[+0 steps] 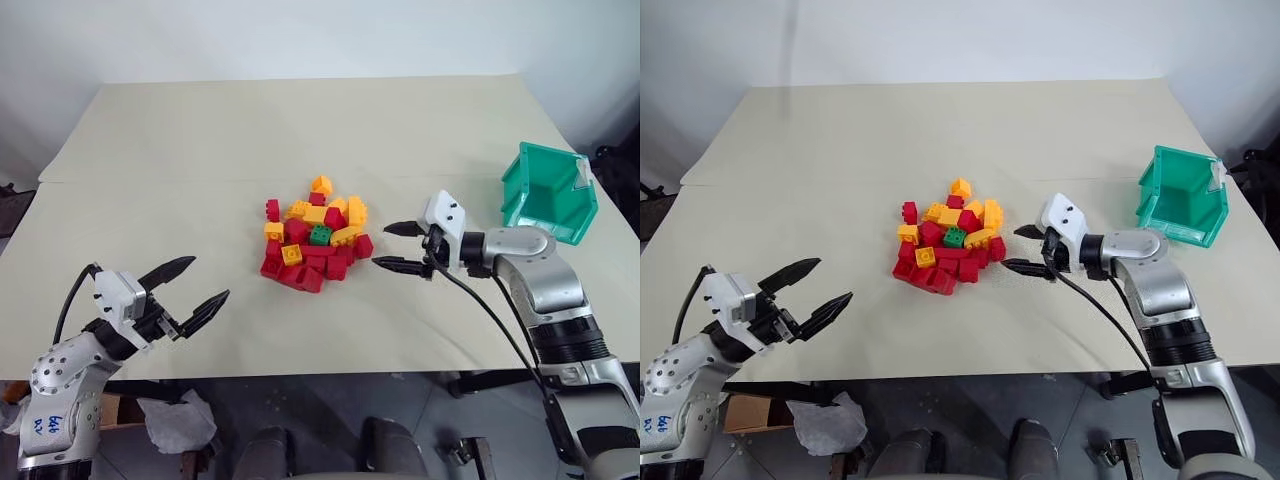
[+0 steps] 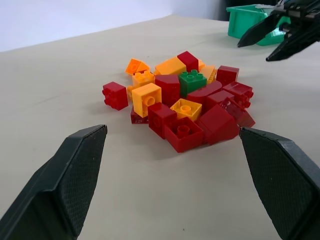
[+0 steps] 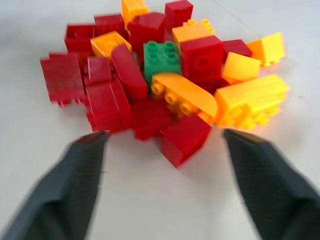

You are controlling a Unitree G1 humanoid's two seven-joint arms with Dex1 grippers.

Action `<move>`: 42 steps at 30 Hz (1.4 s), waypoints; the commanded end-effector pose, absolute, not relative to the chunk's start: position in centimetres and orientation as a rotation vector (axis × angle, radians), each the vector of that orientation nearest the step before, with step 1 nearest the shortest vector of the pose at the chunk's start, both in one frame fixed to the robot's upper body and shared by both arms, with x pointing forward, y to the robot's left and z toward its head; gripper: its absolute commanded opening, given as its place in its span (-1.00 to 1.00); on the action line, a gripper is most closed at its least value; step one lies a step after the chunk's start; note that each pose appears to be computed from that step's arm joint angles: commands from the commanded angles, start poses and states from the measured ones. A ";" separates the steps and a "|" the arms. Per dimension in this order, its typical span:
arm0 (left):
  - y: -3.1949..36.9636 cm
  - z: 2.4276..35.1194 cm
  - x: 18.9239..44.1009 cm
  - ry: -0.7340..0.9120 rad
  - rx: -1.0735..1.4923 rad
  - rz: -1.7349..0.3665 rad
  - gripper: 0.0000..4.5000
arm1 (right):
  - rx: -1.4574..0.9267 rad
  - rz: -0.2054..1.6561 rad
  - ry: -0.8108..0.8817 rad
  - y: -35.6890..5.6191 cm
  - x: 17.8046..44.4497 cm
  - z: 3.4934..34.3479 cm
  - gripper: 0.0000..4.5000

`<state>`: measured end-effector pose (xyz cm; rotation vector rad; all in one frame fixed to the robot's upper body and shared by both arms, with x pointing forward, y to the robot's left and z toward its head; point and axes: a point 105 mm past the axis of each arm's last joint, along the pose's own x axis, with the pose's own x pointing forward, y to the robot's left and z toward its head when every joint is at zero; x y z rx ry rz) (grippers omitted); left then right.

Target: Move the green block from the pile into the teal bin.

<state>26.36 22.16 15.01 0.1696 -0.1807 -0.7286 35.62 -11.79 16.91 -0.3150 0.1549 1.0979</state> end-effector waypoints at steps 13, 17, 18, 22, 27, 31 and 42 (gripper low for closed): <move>21.7 15.7 26.5 -0.196 0.185 -0.755 1.00 | -0.190 1.153 0.293 -4.3 37.4 18.2 0.97; 21.8 15.6 26.4 -0.198 0.185 -0.748 1.00 | -0.201 1.101 0.273 -4.1 38.8 18.2 0.97; 21.8 15.6 26.3 -0.198 0.185 -0.745 1.00 | -0.203 1.087 0.267 -4.0 39.2 18.3 0.97; 21.8 15.5 26.3 -0.198 0.184 -0.740 1.00 | -0.206 1.072 0.261 -3.6 40.0 18.3 0.97; 21.7 15.5 26.3 -0.204 0.183 -0.736 1.00 | -0.204 1.070 0.249 -2.7 40.6 18.4 0.97; 21.7 15.5 26.3 -0.209 0.184 -0.731 1.00 | -0.228 1.068 0.247 -2.7 41.0 18.1 0.97; 21.6 15.6 26.3 -0.217 0.182 -0.729 1.00 | -0.340 1.117 0.269 -2.9 41.1 17.3 0.27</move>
